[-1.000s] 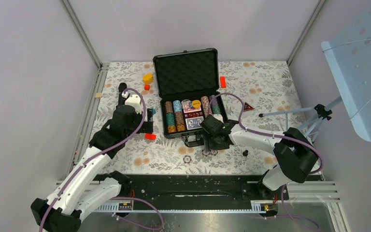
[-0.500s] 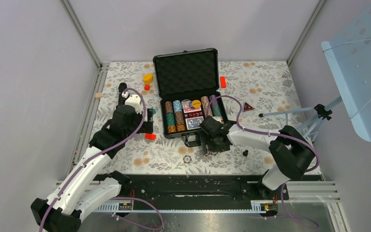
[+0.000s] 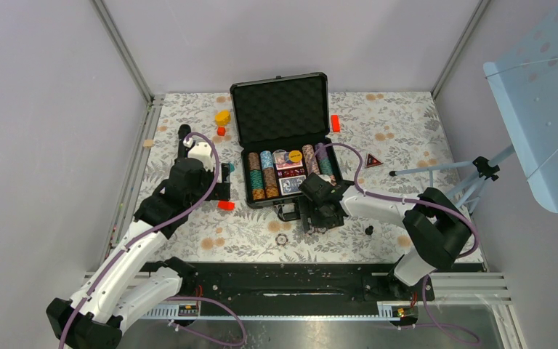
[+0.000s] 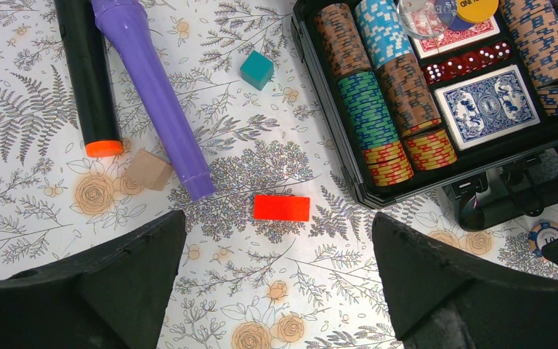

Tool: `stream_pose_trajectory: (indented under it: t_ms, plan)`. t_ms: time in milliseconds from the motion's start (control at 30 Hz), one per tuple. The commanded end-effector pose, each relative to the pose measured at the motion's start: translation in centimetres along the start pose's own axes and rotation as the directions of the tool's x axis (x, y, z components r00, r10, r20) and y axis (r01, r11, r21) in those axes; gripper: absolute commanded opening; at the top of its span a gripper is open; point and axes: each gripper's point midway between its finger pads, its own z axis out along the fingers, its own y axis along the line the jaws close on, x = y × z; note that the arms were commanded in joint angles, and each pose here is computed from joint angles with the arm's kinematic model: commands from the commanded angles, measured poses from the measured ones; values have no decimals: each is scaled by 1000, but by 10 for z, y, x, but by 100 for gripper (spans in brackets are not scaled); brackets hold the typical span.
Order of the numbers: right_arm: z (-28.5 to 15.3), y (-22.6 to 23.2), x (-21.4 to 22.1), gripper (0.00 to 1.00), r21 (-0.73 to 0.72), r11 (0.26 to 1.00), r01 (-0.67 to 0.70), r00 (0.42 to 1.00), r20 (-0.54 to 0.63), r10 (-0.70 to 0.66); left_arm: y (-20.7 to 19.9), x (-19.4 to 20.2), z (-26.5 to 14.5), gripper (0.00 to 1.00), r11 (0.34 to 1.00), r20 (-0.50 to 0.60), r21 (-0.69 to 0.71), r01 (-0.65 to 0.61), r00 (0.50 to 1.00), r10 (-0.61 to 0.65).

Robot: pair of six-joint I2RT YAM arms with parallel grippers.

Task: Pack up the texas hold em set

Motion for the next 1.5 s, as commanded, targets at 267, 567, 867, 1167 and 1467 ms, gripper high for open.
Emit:
stream_pose_trajectory:
  t_ms: [267, 567, 867, 1167, 1467]
  plan:
    - [-7, 23, -12, 83, -60, 998, -15, 1000, 18, 16, -4, -7, 2, 99, 1000, 33, 22, 8, 999, -9]
    - [-10, 34, -15, 82, -92, 995, -24, 999, 24, 26, -4, -7, 2, 99, 1000, 31, 22, 8, 999, -8]
    - [-20, -7, -20, 85, 83, 997, -8, 995, 97, 0, -5, -6, 2, 99, 1000, 31, 25, 9, 999, -9]
    - [-2, -3, -5, 87, 26, 1000, -8, 999, 37, 7, -4, -6, 3, 99, 1000, 29, 22, 8, 1000, -9]
    - [4, 9, -2, 87, -34, 999, -13, 1000, 14, 14, -4, -6, 3, 99, 1000, 30, 23, 7, 1000, -8]
